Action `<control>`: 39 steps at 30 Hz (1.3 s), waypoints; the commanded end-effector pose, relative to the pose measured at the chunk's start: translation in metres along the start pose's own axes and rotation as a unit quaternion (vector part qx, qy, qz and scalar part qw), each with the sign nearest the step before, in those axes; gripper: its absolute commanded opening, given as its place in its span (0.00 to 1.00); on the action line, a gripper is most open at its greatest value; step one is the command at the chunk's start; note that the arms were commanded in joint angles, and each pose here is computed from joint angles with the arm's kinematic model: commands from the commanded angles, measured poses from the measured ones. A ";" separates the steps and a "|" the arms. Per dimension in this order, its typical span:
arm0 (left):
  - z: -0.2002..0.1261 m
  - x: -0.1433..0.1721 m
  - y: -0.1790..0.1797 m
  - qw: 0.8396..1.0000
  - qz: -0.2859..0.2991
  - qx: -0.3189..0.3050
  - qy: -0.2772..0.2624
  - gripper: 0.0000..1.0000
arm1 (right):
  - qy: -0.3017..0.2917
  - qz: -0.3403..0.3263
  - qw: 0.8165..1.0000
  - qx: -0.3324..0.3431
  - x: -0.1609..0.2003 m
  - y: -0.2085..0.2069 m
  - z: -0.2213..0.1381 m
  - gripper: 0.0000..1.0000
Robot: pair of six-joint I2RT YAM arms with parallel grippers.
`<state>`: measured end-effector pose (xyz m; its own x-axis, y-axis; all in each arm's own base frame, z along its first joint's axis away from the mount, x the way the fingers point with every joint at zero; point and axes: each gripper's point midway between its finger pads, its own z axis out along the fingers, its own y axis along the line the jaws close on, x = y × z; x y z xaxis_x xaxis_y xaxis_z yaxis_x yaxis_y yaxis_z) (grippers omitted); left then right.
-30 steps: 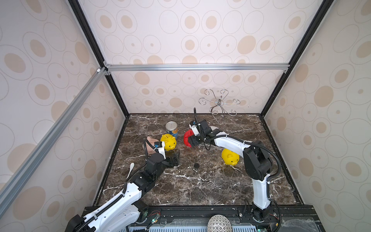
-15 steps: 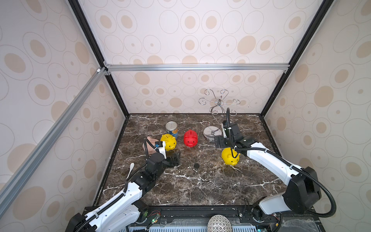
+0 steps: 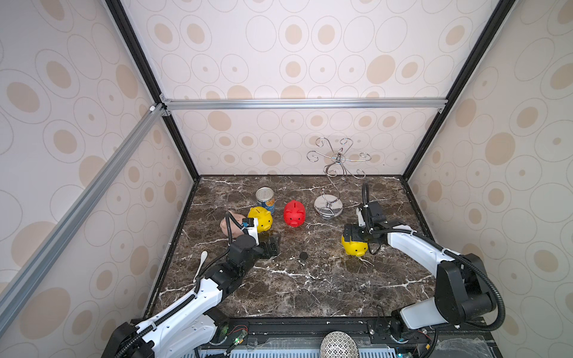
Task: Open piggy banks
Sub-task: Move the piggy bank to the center of the board.
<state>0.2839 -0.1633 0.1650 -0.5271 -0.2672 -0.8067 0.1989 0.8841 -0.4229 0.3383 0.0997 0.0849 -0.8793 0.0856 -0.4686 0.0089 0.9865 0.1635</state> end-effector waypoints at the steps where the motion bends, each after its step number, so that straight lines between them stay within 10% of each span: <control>1: 0.000 -0.017 -0.014 1.000 -0.009 0.020 -0.016 1.00 | 0.020 0.030 0.999 -0.017 0.021 0.005 0.002 0.99; 39: -0.002 -0.006 -0.005 1.000 -0.027 0.007 -0.002 1.00 | -0.092 0.119 0.981 -0.124 0.012 0.169 0.047 0.92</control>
<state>0.2829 -0.1661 0.1611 -0.5497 -0.2885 -0.7840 0.1875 0.8719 -0.4523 0.3634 0.2655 0.0888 -0.7342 0.3479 -0.5831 0.0249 0.8720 0.4889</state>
